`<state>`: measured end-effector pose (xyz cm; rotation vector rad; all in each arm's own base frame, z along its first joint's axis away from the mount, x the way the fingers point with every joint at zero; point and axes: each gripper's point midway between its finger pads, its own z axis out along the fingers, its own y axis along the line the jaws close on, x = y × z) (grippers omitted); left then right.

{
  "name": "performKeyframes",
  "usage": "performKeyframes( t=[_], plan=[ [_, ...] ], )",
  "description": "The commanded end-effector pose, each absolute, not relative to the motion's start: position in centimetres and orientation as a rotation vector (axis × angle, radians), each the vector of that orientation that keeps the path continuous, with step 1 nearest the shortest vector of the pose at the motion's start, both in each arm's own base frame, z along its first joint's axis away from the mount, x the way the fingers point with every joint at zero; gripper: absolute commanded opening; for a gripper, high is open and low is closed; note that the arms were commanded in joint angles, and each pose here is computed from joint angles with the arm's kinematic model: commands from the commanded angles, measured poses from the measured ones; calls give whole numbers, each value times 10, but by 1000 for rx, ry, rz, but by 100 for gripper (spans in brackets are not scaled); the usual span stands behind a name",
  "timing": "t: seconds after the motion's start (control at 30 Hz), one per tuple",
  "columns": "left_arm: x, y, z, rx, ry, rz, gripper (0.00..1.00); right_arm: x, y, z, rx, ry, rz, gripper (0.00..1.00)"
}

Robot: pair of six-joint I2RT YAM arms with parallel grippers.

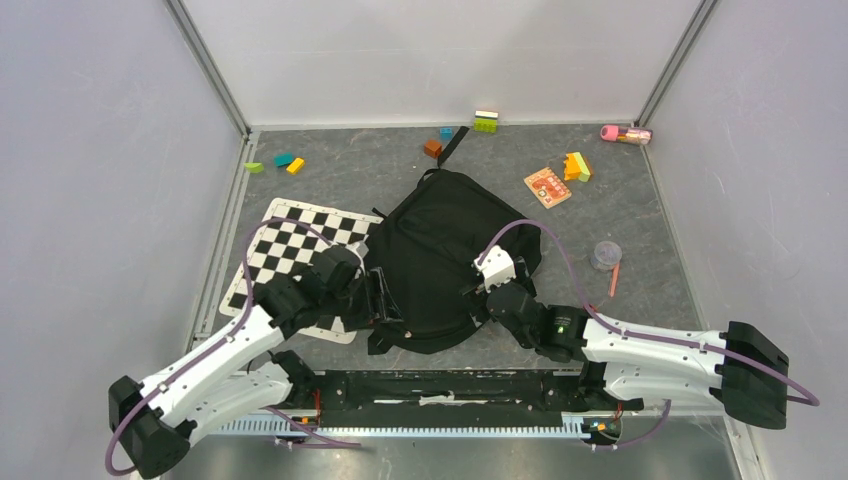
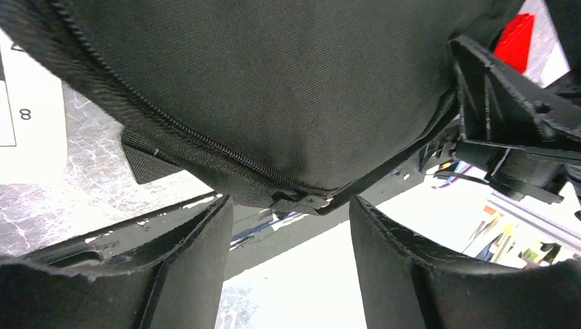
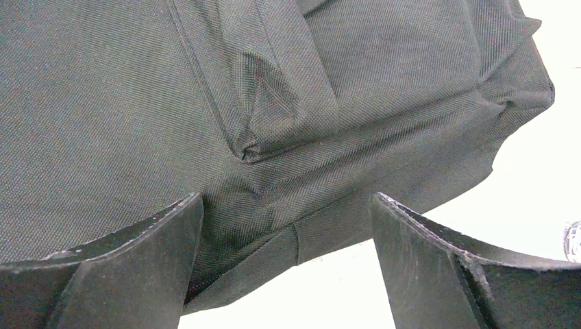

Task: Pack the student bag
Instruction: Zip the student bag at the center of the board.

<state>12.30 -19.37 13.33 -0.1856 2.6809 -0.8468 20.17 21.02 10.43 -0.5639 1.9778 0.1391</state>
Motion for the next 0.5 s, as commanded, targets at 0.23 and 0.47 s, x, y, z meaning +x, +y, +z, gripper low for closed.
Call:
performKeyframes(
  t=[0.23,0.47],
  plan=[
    [132,-209,126,-231,2669,-845,47,204,208,108,-499,1959,162,95],
    [129,-206,119,-253,2680,-834,42,203,206,105,-502,1966,159,95]
  ],
)
